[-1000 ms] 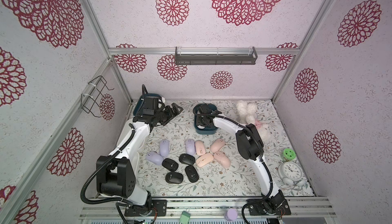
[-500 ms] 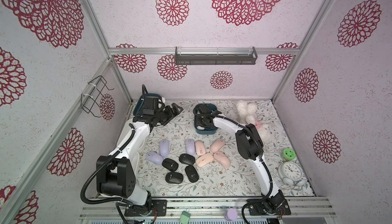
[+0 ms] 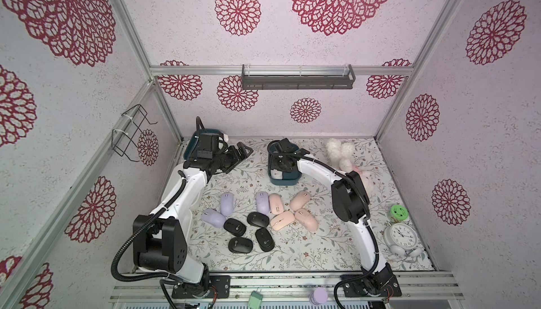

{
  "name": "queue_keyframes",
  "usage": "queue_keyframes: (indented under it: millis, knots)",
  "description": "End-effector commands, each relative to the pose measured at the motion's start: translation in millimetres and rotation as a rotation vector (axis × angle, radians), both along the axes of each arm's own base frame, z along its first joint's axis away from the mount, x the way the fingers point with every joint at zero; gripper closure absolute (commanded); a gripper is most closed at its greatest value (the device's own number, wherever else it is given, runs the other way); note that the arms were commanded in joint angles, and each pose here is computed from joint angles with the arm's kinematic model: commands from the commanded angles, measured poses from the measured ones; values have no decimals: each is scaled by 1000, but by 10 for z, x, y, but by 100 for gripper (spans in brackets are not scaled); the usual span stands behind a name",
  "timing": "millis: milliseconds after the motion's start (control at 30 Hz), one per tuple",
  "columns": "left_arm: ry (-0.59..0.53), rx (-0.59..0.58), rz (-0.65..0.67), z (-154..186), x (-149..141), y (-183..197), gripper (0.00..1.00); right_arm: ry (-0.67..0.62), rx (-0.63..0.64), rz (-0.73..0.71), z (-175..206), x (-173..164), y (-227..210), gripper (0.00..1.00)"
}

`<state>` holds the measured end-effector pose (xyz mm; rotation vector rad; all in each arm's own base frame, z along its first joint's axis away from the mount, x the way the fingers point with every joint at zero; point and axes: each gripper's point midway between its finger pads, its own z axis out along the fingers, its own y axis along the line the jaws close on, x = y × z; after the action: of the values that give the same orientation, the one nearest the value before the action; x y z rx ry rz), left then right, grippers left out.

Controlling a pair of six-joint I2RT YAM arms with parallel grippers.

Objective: Place the mice by color into the storage box
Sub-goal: Place the mouse in the storage box, then move the storage box to the center of the board.

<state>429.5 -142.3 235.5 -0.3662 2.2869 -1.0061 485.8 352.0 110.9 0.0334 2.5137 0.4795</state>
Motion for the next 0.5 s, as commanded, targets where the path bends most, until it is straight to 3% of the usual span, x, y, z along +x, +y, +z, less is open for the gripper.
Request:
queue_keyframes:
  millis: [0, 100, 233, 467]
  knots:
    - [-32, -7, -3, 100, 24, 5, 2, -104, -6, 32, 621, -97, -133, 37]
    - [-28, -5, -2, 88, 31, 8, 2, -121, -86, 20, 648, -161, -469, 41]
    - [-21, -11, -7, 69, 37, -6, 2, -35, -174, 6, 398, -325, -903, 43]
    - [-11, 3, -5, 21, 52, 7, 2, 29, -160, -20, 95, -475, -1249, 54]
